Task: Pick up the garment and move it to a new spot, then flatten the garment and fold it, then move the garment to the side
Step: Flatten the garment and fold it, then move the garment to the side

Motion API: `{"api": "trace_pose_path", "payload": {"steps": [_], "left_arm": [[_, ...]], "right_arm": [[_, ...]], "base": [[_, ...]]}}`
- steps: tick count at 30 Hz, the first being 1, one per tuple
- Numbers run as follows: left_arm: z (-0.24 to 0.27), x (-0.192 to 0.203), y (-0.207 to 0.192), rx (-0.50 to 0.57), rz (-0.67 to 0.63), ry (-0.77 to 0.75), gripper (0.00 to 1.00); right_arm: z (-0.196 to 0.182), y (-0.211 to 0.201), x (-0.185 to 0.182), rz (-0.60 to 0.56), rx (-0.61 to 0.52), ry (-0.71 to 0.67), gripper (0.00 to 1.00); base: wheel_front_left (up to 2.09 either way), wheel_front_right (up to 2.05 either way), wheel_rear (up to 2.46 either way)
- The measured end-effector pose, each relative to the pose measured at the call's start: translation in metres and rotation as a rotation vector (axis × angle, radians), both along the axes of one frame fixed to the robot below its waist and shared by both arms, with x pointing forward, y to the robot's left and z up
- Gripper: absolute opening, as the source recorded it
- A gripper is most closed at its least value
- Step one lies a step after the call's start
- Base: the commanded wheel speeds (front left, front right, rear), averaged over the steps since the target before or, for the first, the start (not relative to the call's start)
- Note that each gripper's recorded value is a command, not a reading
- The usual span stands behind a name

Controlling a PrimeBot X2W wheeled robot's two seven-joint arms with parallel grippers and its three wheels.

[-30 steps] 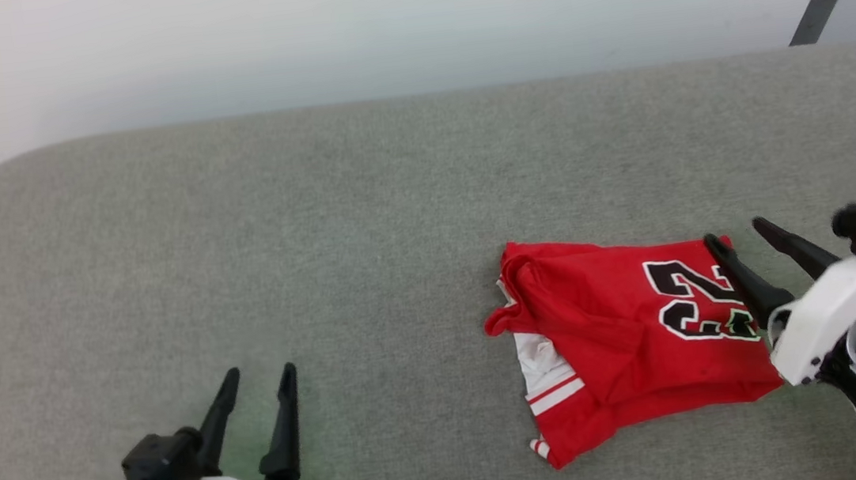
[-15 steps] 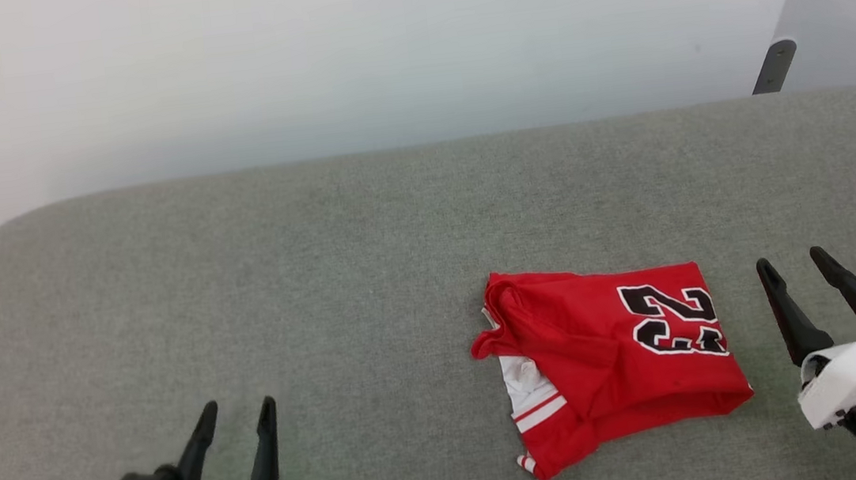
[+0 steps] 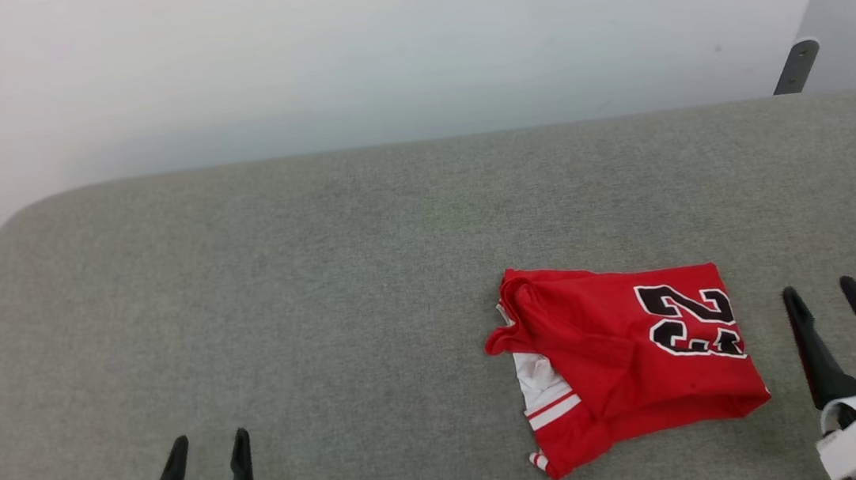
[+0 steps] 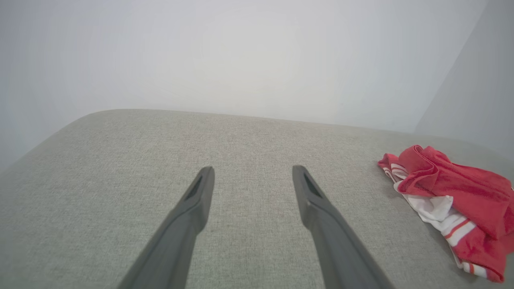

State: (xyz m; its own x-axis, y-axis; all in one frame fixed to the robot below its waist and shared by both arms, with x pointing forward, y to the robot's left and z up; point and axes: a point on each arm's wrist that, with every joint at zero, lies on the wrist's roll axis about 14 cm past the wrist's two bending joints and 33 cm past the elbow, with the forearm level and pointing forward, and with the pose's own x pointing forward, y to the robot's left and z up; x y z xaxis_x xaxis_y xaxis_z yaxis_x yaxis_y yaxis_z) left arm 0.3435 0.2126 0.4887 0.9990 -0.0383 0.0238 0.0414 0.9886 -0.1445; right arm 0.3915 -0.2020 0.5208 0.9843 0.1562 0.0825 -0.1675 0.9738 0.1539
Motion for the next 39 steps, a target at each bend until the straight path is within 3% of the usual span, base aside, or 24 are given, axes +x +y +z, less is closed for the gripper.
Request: {"api": "trace_pose_path", "payload": {"steps": [17,26,33,39], "left_arm": [[0.002,-0.003,-0.004,-0.019,0.010,-0.009,1.00],[0.002,0.000,-0.004,-0.026,0.017,-0.010,1.00],[0.002,0.014,-0.020,-0.014,-0.035,-0.012,1.00],[0.005,0.030,-0.039,-0.033,-0.084,-0.025,1.00]], "right_arm": [[0.014,0.000,-0.010,-0.046,0.025,-0.004,1.00],[0.003,0.002,-0.006,-0.048,0.072,0.053,1.00],[-0.024,0.007,0.022,0.011,0.019,0.301,1.00],[-0.074,0.006,0.027,0.105,-0.127,0.697,1.00]], "base": [[0.00,0.00,0.00],[0.00,0.00,0.00],[0.00,0.00,0.00],[0.00,0.00,0.00]]}}
